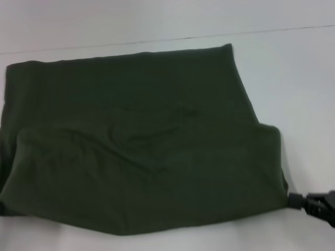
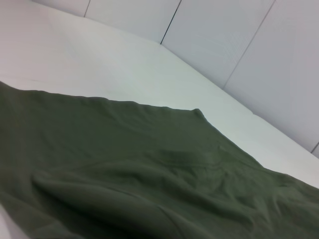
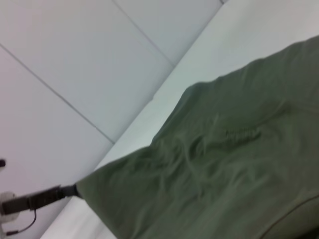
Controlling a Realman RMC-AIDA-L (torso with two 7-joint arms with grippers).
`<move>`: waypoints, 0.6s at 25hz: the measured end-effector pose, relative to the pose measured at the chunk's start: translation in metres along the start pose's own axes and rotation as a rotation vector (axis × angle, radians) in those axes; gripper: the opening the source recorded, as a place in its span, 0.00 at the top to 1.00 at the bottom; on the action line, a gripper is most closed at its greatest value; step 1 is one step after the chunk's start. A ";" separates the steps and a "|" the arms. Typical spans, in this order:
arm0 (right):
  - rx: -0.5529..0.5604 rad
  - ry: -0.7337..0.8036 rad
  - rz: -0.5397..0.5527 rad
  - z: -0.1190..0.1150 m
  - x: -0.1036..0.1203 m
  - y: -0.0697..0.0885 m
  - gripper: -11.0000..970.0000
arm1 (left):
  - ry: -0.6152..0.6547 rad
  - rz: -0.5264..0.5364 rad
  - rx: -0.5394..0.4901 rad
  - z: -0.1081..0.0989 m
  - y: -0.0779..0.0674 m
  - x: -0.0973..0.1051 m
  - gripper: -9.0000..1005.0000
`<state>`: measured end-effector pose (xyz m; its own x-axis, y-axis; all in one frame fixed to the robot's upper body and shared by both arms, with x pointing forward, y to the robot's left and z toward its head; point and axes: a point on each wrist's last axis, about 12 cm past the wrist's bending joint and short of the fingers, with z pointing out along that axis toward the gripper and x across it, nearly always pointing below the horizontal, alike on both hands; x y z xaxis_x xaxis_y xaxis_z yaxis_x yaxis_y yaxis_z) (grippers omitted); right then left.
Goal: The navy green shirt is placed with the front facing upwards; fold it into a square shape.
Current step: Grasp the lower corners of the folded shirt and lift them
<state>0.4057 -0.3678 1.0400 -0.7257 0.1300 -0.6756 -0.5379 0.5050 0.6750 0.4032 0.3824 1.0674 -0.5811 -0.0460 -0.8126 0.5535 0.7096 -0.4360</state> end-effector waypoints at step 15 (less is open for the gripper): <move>-0.084 0.004 -0.033 -0.019 0.005 0.013 0.98 | 0.005 -0.029 0.032 -0.014 -0.009 0.010 0.99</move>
<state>0.3865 -0.3762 1.0508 -0.7084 0.1108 -0.6971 -0.5958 0.4357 0.6747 0.3840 0.3860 1.0686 -0.5999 -0.0628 -0.7976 0.5551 0.6853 -0.4714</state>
